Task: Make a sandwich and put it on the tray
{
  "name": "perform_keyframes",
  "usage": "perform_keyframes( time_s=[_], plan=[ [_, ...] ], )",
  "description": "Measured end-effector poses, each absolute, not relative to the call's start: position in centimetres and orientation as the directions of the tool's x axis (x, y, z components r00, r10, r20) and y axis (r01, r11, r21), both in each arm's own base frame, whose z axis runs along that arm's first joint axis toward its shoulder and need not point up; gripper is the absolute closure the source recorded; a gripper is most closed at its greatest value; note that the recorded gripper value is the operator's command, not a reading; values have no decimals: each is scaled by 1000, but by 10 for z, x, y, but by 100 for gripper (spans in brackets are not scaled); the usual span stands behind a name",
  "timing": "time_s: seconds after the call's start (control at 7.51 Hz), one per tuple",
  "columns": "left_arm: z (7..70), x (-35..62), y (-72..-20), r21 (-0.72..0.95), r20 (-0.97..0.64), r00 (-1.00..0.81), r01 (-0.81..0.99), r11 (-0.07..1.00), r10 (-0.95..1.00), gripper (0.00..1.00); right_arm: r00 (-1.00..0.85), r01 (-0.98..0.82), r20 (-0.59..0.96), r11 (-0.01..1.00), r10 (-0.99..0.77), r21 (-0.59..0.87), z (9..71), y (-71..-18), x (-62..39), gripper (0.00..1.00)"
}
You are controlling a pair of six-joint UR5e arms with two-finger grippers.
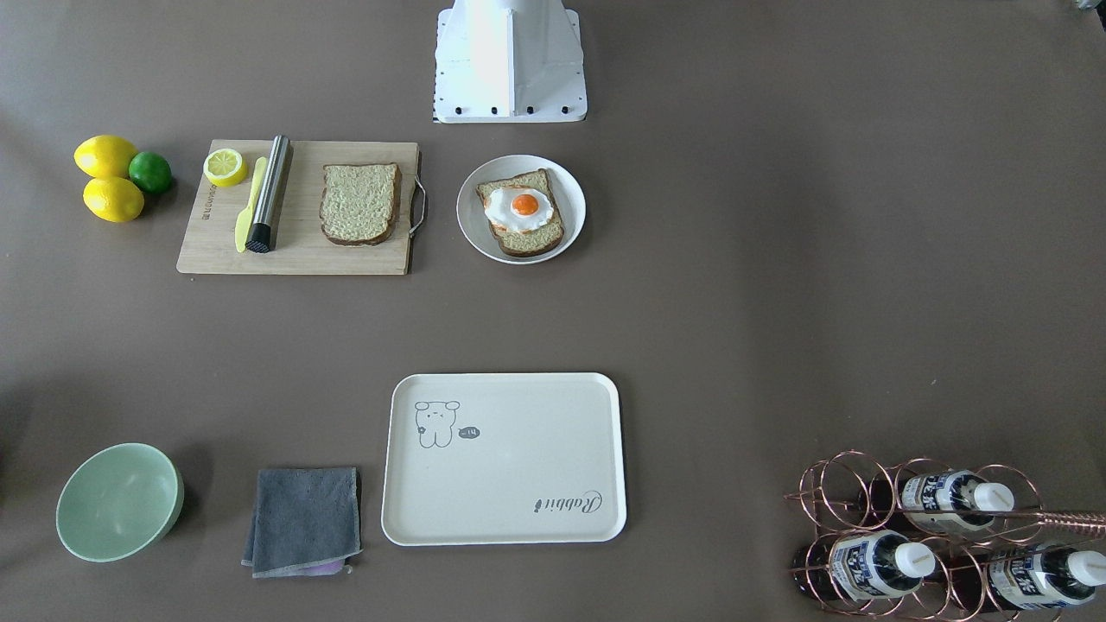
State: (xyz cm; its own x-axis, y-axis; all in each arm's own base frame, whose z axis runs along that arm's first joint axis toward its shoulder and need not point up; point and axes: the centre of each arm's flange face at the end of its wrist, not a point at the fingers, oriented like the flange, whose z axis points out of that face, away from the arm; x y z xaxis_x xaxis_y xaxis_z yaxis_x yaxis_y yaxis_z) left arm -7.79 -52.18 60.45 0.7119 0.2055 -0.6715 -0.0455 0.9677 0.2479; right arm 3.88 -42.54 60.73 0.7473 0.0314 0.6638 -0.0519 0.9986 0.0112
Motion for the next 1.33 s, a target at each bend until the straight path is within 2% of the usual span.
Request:
perform_keyframes(
  time_s=[1.33],
  plan=[
    [622, -80, -519, 213, -675, 716, -42, 976, 178, 2, 743, -52, 669, 999, 30, 13, 606, -424, 39, 0]
  ],
)
